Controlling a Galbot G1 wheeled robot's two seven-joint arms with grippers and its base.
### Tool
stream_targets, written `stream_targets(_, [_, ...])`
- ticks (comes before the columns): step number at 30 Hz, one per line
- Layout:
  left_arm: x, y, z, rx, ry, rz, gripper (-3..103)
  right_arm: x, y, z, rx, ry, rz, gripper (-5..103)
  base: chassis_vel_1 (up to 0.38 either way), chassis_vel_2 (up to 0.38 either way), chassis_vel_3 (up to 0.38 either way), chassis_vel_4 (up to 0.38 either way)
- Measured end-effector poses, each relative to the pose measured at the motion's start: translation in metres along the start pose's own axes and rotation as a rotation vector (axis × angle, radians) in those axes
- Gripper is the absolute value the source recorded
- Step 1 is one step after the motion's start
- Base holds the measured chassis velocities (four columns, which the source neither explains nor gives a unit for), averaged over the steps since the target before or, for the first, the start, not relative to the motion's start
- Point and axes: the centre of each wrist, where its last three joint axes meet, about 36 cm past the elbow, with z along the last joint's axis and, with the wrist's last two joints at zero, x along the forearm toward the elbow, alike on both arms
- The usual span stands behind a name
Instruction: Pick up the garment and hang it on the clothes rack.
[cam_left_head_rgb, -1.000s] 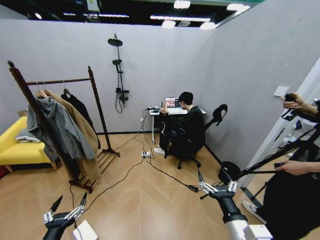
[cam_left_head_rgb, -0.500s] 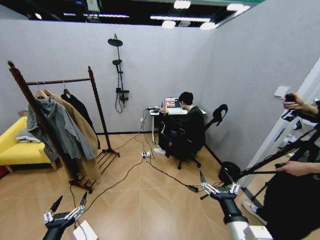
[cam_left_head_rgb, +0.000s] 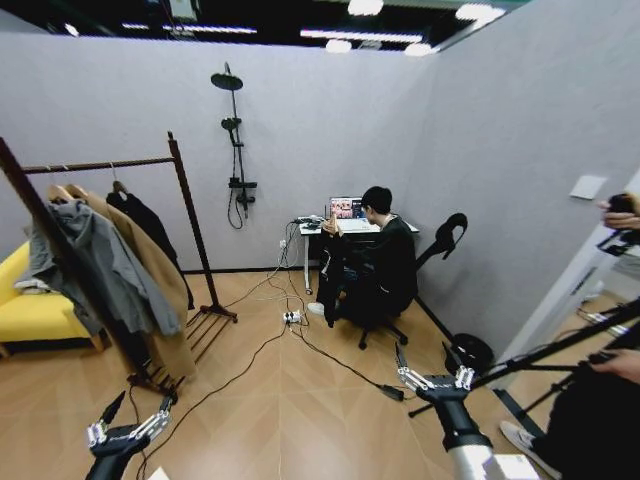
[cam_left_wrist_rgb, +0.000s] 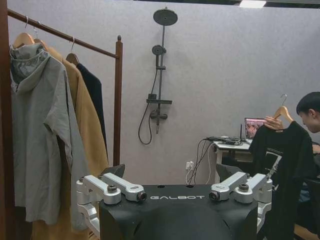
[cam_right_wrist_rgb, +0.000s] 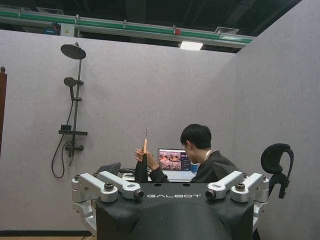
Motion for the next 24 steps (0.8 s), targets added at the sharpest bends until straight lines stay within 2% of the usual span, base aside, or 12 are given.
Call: stream_targets(24, [0.0000,0.0000,0.0000,0.000,0.000,0.000,100,-0.0033,-0.0039,0.0080,0.008,0.003,-0.001,100,-0.261,0.260,0.273,-0.277])
